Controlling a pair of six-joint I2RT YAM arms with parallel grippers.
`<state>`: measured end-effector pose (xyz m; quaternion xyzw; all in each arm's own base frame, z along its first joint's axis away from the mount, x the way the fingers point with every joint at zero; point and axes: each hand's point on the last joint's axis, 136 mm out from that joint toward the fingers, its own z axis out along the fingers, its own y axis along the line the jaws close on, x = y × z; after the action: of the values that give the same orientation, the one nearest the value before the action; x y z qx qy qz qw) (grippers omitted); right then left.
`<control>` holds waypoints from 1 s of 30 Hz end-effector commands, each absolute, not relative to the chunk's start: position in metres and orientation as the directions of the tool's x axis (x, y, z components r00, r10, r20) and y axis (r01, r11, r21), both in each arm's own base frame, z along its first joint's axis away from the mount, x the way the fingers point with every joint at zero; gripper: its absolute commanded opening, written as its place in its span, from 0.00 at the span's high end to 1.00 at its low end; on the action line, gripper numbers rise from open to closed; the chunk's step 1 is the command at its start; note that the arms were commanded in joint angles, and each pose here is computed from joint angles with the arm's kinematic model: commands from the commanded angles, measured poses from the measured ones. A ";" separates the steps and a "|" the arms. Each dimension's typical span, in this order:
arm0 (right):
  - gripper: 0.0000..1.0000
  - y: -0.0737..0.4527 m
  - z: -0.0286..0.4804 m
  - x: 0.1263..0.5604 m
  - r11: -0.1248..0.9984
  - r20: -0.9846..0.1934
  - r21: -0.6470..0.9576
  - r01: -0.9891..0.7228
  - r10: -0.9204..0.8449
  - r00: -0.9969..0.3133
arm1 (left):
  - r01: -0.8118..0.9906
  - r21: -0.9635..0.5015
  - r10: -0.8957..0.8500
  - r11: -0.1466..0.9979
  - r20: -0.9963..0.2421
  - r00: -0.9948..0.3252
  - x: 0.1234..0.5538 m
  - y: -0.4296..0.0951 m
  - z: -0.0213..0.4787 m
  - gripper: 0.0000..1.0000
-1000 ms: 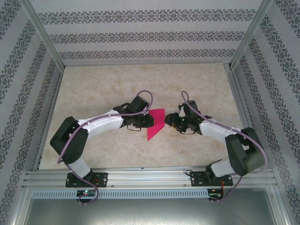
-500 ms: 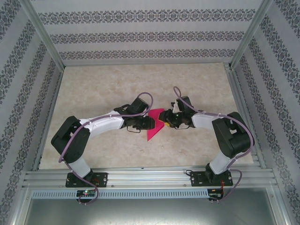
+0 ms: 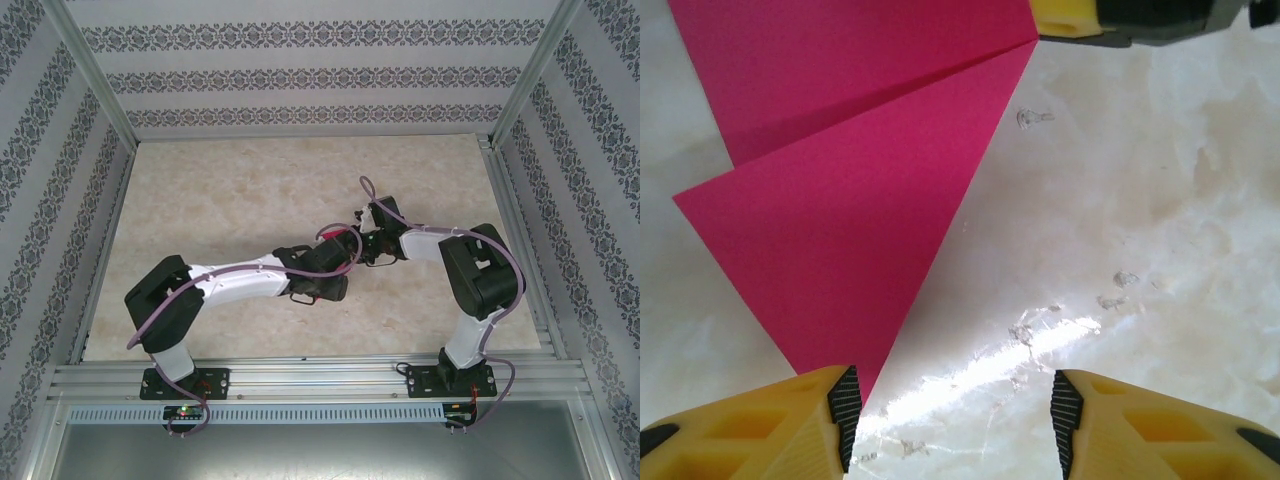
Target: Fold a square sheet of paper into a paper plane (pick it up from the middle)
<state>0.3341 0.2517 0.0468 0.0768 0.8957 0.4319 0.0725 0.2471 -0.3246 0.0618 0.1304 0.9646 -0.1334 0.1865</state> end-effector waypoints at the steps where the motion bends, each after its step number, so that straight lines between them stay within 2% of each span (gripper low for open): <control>1: 0.70 0.255 0.050 0.335 0.605 -0.059 0.794 0.054 0.166 -0.984 | 0.304 -0.030 0.266 0.952 -0.407 -0.874 0.252 -0.308 0.048 0.43; 5: 0.72 0.252 0.052 0.336 0.602 -0.051 0.796 0.064 0.171 -0.984 | 0.297 0.075 0.299 0.952 -0.431 -0.851 0.258 -0.307 0.044 0.43; 10: 0.75 0.250 0.058 0.336 0.593 -0.049 0.802 0.070 0.181 -0.982 | 0.281 0.120 0.304 0.952 -0.440 -0.845 0.260 -0.305 0.036 0.43; 30: 0.80 0.249 0.062 0.332 0.575 -0.024 0.812 0.098 0.202 -0.979 | 0.282 0.178 0.334 0.943 -0.470 -0.817 0.261 -0.310 0.034 0.51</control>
<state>0.3325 0.2509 0.0549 0.0839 0.8907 0.4432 0.0560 0.2634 -0.3070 0.0271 0.1541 0.9566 0.0374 0.2444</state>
